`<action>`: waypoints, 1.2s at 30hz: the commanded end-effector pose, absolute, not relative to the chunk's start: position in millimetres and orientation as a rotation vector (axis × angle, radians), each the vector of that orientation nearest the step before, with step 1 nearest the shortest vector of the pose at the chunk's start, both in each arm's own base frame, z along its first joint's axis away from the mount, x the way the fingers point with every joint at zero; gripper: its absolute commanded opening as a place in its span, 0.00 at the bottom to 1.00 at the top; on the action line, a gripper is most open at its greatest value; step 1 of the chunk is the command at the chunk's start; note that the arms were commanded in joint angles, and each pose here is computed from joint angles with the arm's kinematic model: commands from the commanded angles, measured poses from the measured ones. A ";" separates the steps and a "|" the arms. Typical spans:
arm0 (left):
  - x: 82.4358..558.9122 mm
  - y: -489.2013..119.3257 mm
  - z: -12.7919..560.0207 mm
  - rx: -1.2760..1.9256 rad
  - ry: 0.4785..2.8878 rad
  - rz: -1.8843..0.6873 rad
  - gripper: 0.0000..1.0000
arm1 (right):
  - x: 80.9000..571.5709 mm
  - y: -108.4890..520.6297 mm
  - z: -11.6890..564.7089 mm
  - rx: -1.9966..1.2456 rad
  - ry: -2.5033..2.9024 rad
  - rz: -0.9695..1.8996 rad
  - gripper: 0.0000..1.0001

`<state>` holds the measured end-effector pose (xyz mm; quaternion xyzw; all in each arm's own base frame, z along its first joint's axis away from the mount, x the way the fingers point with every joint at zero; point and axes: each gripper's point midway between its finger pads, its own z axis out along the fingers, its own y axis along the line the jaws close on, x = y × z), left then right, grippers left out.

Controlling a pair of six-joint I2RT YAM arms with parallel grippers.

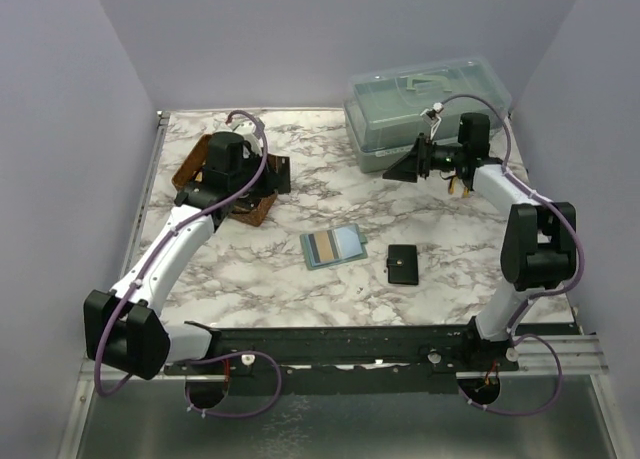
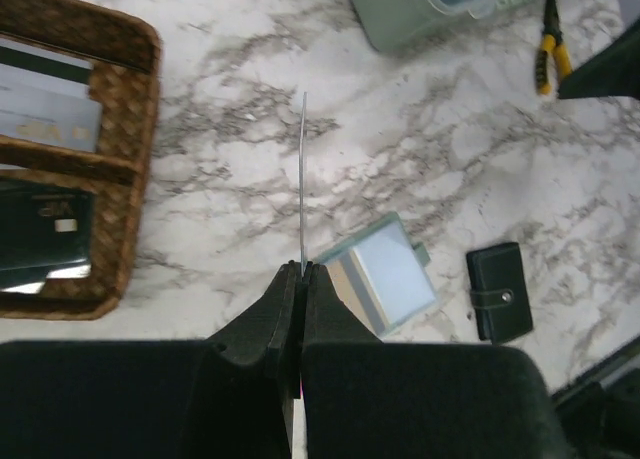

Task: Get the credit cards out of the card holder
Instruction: Place the credit card in the storage box.

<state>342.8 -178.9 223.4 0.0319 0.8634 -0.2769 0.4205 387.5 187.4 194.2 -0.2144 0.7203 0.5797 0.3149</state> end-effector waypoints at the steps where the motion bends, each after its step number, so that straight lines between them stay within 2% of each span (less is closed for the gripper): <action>1: 363.9 -123.6 229.7 0.039 2.169 -0.374 0.00 | 376.7 165.7 152.2 -0.665 2.113 1.172 0.99; 4: 366.2 -87.5 233.1 -0.058 2.240 -0.191 0.00 | 371.2 158.2 154.7 -0.759 2.087 1.063 1.00; 7: 364.2 -55.2 236.9 -0.334 2.276 -0.117 0.00 | 374.7 153.5 169.0 -0.808 2.068 0.994 1.00; 12: 365.9 -58.2 222.4 -0.903 2.233 -0.447 0.00 | 400.4 152.8 184.8 -0.737 2.077 0.966 1.00; 16: 377.5 -72.8 204.7 -1.202 2.228 -0.679 0.00 | 414.8 158.4 185.0 -0.677 2.095 1.032 1.00; 20: 395.9 -69.4 190.7 -1.247 2.187 -0.675 0.00 | 427.0 161.0 171.2 -0.657 2.125 1.073 1.00; 29: 413.6 -36.7 125.5 -1.550 2.101 -0.434 0.00 | 443.5 166.2 168.0 -0.601 2.150 1.146 1.00; 36: 426.9 -24.1 95.5 -1.585 2.102 -0.313 0.00 | 450.0 167.5 167.0 -0.593 2.169 1.165 1.00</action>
